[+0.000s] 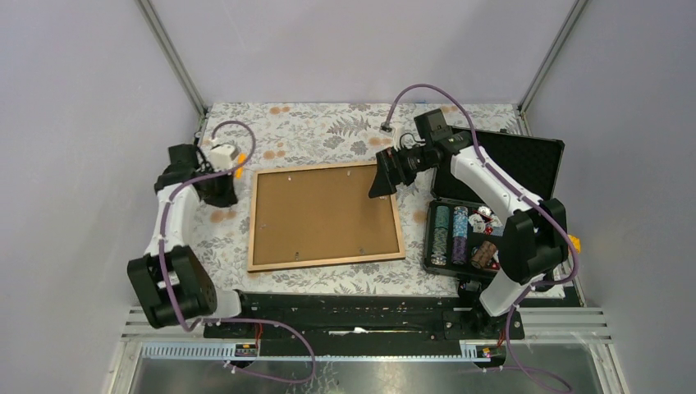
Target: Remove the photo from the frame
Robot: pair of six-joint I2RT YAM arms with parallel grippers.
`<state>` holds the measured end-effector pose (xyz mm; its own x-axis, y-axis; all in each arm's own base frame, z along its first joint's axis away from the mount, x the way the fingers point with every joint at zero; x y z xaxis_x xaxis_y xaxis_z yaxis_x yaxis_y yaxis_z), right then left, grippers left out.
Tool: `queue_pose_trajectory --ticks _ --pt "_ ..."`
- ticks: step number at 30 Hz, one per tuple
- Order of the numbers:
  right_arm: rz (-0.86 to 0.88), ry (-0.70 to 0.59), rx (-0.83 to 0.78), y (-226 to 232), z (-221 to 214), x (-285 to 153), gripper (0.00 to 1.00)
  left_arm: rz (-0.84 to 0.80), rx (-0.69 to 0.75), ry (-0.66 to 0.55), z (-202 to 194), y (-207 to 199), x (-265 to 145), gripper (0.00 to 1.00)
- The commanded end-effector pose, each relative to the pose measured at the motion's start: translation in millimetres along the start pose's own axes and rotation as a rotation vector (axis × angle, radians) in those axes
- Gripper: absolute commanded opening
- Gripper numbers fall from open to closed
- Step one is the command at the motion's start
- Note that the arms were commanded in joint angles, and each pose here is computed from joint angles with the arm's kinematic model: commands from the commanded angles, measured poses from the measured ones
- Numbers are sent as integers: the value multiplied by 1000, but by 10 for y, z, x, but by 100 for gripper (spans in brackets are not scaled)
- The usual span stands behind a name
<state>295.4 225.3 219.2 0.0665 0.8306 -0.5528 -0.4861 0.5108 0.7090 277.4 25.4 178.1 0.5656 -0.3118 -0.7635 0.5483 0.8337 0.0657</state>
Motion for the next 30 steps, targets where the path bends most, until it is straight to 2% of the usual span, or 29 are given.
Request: queue_pose_trajectory --ticks 1,10,21,23,26,30 --pt "-56 -15 -82 -3 -106 -91 100 108 -80 106 -411 517 31 0" --pt "-88 -2 -87 -80 -202 -85 100 255 -143 316 -1156 1044 202 2" --pt "-75 12 -75 -96 -239 -56 100 303 -138 436 -1542 1188 361 5" --pt "-64 20 -76 -95 -259 -42 100 298 -135 438 -1562 1178 383 10" --pt "-76 25 -78 -122 -264 -27 100 283 -130 432 -1561 1161 392 26" --pt "-76 29 -75 -129 -258 -8 100 254 -124 433 -1575 1127 408 35"
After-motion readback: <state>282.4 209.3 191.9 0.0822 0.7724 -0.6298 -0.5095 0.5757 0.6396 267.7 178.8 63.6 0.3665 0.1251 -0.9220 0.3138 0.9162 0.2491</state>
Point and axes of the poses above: each gripper's point midway between its finger pads, its own x axis out along the fingers, its own y axis along the line the jaws close on, z = x × y, the point moved 5 cm from there along -x, back along the fingers, and after that the axes turned 14 degrees about x, right-handed, at the moved point
